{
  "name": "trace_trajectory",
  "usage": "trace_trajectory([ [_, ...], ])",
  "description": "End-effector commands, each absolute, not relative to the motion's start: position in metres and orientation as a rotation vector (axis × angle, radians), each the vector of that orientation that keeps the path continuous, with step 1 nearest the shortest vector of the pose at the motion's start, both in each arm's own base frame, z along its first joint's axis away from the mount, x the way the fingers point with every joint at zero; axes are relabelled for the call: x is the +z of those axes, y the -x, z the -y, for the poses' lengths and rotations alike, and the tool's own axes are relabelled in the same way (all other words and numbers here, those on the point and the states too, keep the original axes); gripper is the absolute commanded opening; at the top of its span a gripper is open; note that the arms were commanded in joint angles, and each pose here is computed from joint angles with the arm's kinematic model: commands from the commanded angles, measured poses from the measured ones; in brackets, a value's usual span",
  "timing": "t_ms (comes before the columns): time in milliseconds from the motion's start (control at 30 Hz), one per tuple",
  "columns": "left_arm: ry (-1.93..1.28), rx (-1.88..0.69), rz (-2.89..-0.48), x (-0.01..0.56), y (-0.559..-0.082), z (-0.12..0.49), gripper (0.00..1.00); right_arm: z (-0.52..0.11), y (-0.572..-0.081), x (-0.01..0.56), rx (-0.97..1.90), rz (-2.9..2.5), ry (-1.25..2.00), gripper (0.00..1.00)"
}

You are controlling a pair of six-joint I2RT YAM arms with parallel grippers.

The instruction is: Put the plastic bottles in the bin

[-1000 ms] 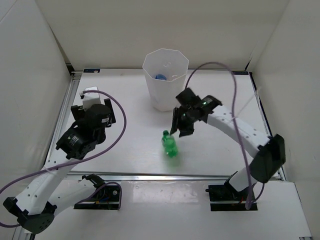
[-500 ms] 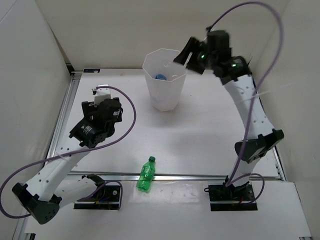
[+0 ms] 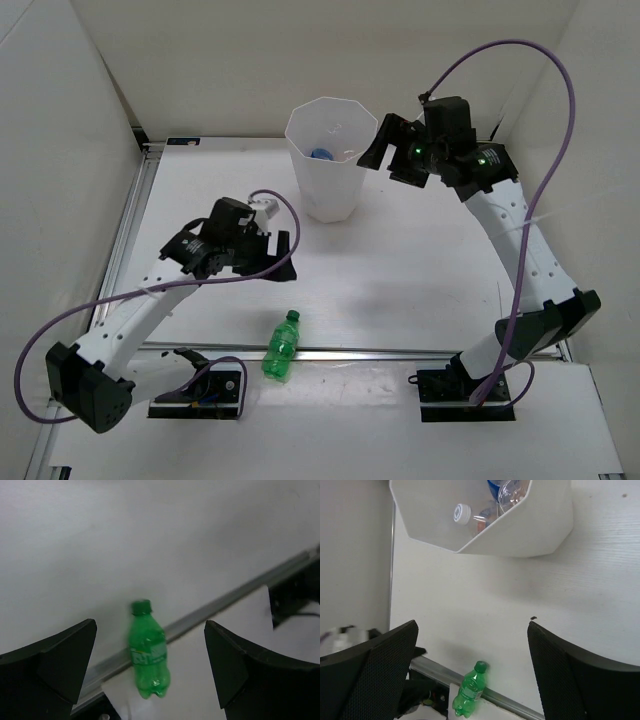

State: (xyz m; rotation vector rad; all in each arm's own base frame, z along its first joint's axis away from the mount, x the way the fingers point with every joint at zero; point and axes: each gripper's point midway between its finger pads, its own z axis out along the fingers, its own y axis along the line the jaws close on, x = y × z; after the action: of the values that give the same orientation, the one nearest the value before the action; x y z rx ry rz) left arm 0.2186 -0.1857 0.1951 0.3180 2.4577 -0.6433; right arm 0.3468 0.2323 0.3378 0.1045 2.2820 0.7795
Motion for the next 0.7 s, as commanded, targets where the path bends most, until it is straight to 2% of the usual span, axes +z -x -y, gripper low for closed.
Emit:
trace_trajectory([
  [0,-0.541,-0.961,-2.660,0.168,-0.156,0.216,1.00,-0.220,-0.346,0.347,0.763,-2.228,-0.093,0.93],
  [200,-0.473,-1.040,-2.876,0.127,-0.120,0.212,1.00,-0.206,-0.344,0.353,0.754,-2.213,-0.110,0.93],
  [367,-0.465,-0.840,-2.957,0.097,-0.116,0.201,1.00,-0.204,-0.340,0.355,0.769,-2.215,-0.108,0.94],
  [667,-0.426,-0.804,-3.078,0.045,-0.098,0.199,1.00,-0.189,-0.330,0.363,0.751,-2.214,-0.114,0.94],
])
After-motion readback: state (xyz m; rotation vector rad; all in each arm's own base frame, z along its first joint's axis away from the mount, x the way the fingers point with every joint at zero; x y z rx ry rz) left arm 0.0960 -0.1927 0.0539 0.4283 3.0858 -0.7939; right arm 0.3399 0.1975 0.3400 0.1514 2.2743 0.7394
